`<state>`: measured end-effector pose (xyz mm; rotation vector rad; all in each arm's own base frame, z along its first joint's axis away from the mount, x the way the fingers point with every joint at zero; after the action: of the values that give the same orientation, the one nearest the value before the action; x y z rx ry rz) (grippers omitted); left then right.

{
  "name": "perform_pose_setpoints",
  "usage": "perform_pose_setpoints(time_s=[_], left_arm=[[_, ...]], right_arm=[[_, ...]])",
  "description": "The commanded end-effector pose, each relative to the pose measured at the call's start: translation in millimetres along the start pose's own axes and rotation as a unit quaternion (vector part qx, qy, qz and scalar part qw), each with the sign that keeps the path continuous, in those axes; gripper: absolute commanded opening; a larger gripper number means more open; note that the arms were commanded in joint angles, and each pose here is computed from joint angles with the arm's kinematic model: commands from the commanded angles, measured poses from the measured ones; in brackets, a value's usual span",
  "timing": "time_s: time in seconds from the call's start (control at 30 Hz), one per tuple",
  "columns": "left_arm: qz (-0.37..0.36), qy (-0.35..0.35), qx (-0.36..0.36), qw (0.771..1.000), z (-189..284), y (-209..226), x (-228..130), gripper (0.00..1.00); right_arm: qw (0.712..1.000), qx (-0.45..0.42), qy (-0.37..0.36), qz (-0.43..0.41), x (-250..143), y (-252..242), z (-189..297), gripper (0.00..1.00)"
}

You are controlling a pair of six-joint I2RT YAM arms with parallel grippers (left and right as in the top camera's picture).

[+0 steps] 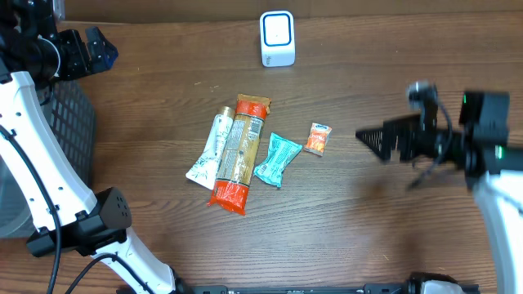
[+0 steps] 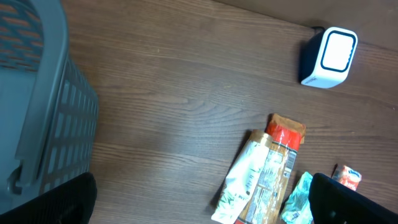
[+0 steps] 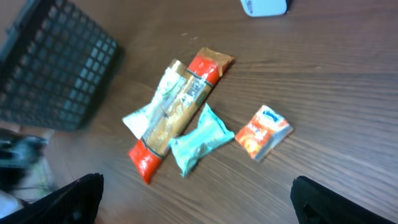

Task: Scan the item barcode
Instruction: 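Reach the right gripper to the Kleenex pack and grasp it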

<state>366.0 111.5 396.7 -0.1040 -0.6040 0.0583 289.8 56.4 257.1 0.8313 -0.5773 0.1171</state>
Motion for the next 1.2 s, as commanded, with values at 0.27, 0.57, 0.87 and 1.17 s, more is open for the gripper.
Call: perform_pose_setpoints(time_s=[0.27,0.57,0.87,1.17], left_arm=[[-0.013,0.000,-0.010,1.000,-2,-5,1,0.99],[-0.014,0.000,-0.010,1.000,-2,-5,1,1.00],[-0.013,0.000,-0.010,1.000,-2,-5,1,1.00],[-0.013,0.000,-0.010,1.000,-2,-5,1,1.00]], right_arm=[[0.980,0.006,0.072,-0.186,14,-49,-62,0.88],[0.948,-0.127,0.101,-0.274,-9,-61,-146,0.87],[0.930,-0.137,0.139,-0.311,-31,-86,-179,0.72],[0.904,-0.189,0.146,-0.353,-50,-112,-198,0.47]])
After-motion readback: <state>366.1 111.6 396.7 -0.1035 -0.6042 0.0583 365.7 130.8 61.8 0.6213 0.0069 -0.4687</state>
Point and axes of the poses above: each gripper's point midway between its finger pads, its own z axis back along the fingers, its own y axis along the line the jaws close on, x = y × z, the point moved 6 cm from there along z, back along the fingers, and after that the axes turned 10 degrees about -z, right-handed, at the moved point
